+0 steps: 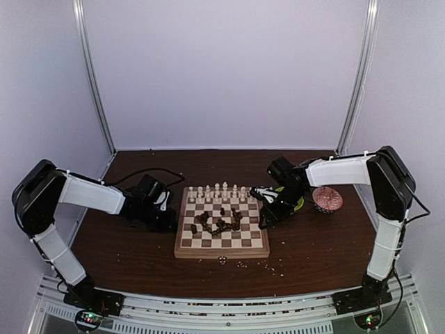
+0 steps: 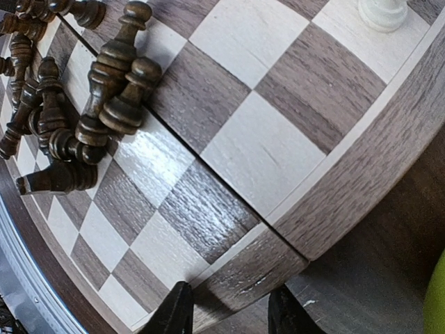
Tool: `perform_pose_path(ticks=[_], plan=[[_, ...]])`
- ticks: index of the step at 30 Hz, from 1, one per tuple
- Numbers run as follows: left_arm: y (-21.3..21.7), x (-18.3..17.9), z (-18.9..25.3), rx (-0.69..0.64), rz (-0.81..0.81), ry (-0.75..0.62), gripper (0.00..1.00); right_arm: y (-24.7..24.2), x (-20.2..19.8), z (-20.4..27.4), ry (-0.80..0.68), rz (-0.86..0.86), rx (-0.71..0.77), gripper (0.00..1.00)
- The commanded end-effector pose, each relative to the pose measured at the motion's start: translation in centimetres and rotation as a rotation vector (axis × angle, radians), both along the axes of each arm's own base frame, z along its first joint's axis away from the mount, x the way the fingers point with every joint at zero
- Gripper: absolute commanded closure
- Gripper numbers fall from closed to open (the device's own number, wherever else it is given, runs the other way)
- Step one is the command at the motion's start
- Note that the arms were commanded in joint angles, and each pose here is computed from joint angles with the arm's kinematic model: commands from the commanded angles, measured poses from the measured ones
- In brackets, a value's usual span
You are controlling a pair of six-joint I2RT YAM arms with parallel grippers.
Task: Set up the chess pieces on the board
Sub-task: Move the chessboard to the center of the board.
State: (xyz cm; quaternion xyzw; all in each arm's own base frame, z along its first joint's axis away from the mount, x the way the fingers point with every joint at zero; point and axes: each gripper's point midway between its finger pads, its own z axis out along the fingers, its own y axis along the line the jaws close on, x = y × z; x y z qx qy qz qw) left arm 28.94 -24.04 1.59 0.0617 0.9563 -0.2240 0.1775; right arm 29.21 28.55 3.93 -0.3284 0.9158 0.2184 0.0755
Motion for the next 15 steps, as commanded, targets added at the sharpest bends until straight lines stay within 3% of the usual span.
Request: perform_pose_path(ticks=[1, 11, 15], plan=[[-2.9, -6.6, -1.8, -0.076, -0.147, 0.158, 1.00, 3.8, -3.8, 0.6, 0.031, 0.154, 0.109, 0.63], [-0.1, -6.7, -2.6, 0.025, -0.072, 0.117, 1.00, 2.8, -3.6, 0.4, 0.021, 0.175, 0.055, 0.60], [1.9, -6.0, -1.2, 0.125, -0.033, 0.069, 0.93, 1.0, -2.6, 2.1, -0.046, 0.184, 0.023, 0.59]])
